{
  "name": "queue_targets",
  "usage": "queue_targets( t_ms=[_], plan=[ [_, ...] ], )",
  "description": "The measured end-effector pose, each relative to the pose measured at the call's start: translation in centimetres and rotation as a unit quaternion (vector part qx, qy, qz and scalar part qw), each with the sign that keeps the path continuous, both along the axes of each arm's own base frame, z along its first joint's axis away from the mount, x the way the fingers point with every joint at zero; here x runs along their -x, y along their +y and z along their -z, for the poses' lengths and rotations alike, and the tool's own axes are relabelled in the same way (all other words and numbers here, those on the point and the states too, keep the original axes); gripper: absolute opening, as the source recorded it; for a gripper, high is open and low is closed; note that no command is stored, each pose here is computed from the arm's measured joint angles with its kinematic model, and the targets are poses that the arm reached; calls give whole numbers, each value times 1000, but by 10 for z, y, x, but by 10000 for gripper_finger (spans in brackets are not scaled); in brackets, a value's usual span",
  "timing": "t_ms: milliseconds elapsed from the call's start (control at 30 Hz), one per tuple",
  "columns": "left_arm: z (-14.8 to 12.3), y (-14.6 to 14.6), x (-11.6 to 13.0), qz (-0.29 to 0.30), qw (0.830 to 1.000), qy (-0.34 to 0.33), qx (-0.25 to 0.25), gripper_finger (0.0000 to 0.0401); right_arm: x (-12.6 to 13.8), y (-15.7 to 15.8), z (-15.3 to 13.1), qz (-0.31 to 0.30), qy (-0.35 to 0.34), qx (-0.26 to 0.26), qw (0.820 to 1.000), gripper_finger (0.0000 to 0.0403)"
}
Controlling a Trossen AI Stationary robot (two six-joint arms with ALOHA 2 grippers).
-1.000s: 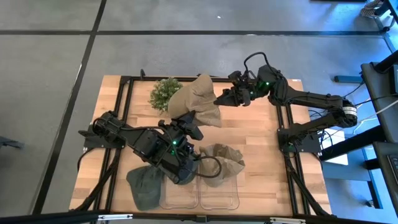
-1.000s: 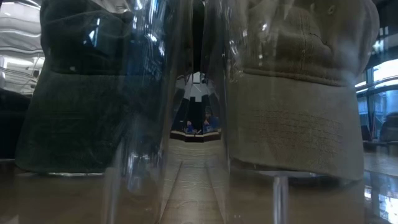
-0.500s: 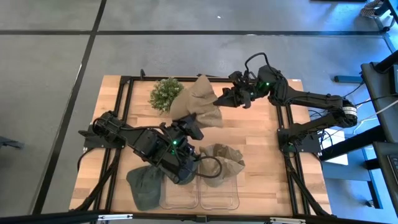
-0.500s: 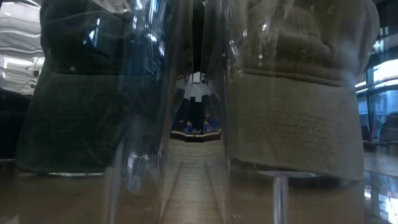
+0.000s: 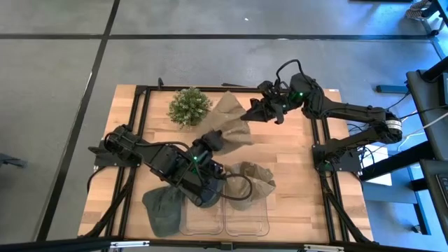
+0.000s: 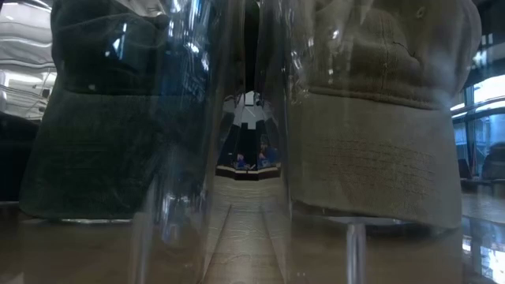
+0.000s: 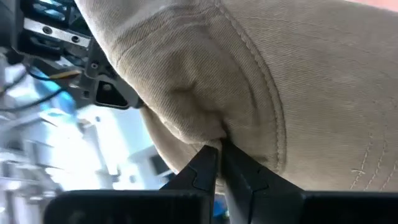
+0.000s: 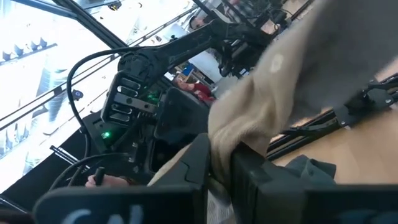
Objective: Pick & Place hat
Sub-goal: Put the brown cap into the right transparent bin
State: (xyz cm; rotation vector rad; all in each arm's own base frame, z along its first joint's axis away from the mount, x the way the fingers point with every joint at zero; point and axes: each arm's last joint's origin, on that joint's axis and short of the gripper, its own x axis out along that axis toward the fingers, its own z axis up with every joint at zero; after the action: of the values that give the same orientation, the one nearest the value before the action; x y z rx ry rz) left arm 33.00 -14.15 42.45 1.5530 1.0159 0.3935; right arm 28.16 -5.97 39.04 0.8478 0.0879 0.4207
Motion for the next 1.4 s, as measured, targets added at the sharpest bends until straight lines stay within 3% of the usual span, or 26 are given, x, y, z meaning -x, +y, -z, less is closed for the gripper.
queue_targets(
  t_ms=[200,400,533,700,767,900,1000,1100,1300,1400],
  plan=[
    [-4,7,13,-26,989,-60,134,43,2,-4,-2,-7,-1,6,1000,39],
    [-31,22,42,-45,951,-141,271,59,8,-2,-31,-28,-5,54,998,39],
    [-52,39,66,-71,904,-205,369,59,20,2,-56,-31,42,95,994,39],
    [-71,64,91,-119,818,-272,492,55,42,13,-89,-7,100,144,984,39],
    [-74,71,95,-131,799,-281,515,54,51,20,-101,11,122,165,979,39],
    [-80,78,103,-131,783,-290,534,56,62,38,-119,31,151,214,965,39],
    [-88,78,106,-102,756,-299,573,58,61,54,-126,34,158,248,955,39],
    [-92,74,96,-66,740,-312,592,58,58,67,-131,30,152,276,948,39],
    [-58,65,56,-26,726,-324,606,55,48,83,-136,22,146,315,937,39],
    [-43,65,53,28,685,-310,659,57,49,89,-141,12,130,325,937,39]
  ],
)
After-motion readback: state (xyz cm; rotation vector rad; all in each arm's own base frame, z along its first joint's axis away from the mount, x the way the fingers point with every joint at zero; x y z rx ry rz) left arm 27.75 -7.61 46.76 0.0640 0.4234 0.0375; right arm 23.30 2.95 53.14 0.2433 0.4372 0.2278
